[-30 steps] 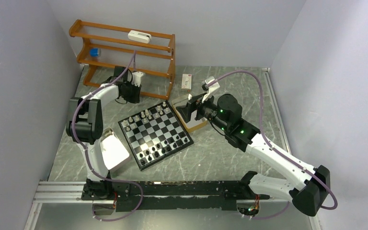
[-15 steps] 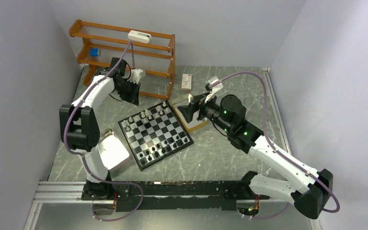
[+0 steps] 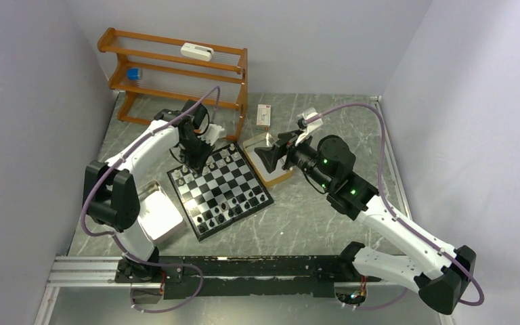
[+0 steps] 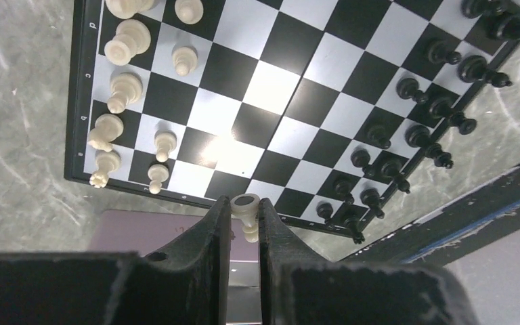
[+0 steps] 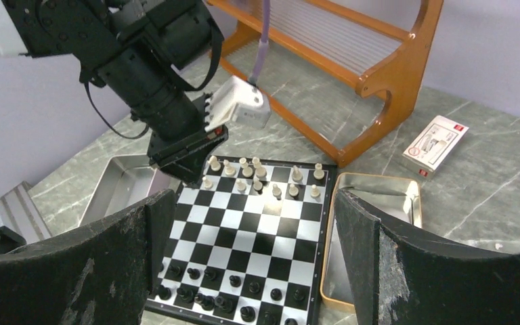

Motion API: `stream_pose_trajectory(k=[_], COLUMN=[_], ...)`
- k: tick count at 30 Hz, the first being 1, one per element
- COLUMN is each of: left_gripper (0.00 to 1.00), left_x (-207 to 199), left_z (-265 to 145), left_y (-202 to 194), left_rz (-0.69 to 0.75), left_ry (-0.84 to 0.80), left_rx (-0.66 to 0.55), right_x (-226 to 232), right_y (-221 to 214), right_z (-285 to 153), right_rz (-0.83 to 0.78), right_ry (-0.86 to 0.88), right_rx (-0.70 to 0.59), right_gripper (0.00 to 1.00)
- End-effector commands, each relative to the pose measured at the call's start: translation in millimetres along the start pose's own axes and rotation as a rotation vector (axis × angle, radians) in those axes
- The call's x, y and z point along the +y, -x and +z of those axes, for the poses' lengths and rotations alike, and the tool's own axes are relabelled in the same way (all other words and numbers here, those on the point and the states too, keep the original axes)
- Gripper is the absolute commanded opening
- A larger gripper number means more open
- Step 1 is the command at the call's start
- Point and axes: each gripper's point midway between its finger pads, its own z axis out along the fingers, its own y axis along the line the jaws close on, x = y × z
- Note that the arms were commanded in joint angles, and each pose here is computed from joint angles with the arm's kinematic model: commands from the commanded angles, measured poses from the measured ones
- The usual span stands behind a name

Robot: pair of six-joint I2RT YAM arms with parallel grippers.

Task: Set up the chess pieces on the board
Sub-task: Place the chess piece on the chessboard.

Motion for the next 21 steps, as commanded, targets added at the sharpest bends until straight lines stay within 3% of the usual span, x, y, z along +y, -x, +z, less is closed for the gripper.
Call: stream_pose_trajectory(k=[1, 10, 21], left_gripper=[0.18, 0.19, 0.21], left_x=[-3, -9, -7], left_z=[-2, 25, 43], left_y=[-10, -22, -36], left_rz=[0.067, 0.153, 0.184], left_ry=[0.091, 0.17, 0.207], left_rx=[0.059, 0.208, 0.29], right_x=[-5, -10, -16], right_y=[24, 27, 27], right_z=[-10, -13, -15], right_rz=[0.0, -0.006, -0.013], right_ry=[-0.04, -0.07, -0.098], right_rx=[-0.078, -0.089, -0.104], right_gripper=[0.91, 0.91, 0.92])
